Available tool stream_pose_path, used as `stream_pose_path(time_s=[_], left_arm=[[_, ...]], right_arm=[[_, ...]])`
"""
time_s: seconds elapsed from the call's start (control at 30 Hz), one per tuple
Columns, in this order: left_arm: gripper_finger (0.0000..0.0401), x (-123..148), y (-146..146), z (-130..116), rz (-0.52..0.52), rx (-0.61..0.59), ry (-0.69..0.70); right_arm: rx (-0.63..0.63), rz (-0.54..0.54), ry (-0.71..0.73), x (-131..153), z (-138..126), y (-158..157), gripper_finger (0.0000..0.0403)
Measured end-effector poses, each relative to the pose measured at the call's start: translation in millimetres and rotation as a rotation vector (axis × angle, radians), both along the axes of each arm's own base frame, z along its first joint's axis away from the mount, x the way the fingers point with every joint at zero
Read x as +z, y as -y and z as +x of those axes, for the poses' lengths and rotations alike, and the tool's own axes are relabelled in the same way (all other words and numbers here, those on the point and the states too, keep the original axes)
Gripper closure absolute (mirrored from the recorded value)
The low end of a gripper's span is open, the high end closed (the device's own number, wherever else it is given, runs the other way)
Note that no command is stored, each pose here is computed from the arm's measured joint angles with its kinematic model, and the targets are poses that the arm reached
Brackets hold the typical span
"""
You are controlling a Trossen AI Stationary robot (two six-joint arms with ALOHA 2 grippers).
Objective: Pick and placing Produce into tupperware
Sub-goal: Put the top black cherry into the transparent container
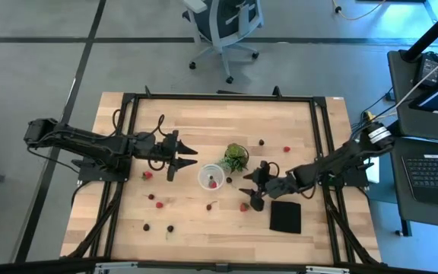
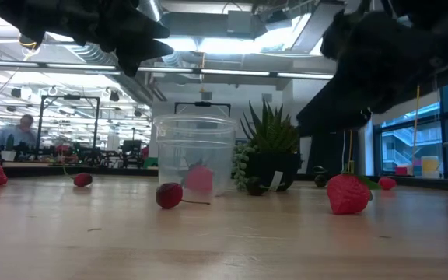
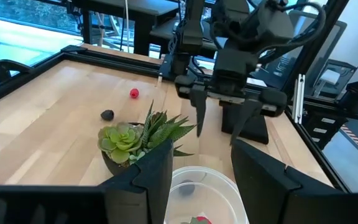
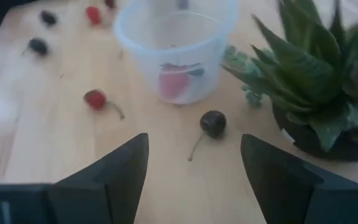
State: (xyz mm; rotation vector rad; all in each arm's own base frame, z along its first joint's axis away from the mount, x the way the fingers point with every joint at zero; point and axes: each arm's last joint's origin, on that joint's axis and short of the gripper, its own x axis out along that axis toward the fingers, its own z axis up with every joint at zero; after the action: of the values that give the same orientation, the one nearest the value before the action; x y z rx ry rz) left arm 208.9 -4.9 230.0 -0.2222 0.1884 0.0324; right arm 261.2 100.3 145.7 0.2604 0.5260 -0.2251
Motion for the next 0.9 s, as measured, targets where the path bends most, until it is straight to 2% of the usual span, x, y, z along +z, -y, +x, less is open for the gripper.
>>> stream_pose_path(time_s=[0.17, 0.47, 0.73, 0.9], left_arm=[[0.0245, 0, 0, 0, 0.002, -0.001, -0.002], [0.0245, -3, 0, 0, 0.004, -0.001, -0.027], [0.0245, -3, 0, 0, 0.004, -0.001, -0.028], [0.0245, -3, 0, 0, 0.003, -0.001, -0.028]], right_arm=[[-0.035, 0.034, 0.017, -12, 6, -2, 0.0146], [0.016, 0.019, 0.071, -22, 12, -12, 0.0146], [-0.005, 0.026, 0.032, -34, 14, -12, 0.0146], [0.003, -0.021, -0.012, -34, 28, -16, 0.0146]])
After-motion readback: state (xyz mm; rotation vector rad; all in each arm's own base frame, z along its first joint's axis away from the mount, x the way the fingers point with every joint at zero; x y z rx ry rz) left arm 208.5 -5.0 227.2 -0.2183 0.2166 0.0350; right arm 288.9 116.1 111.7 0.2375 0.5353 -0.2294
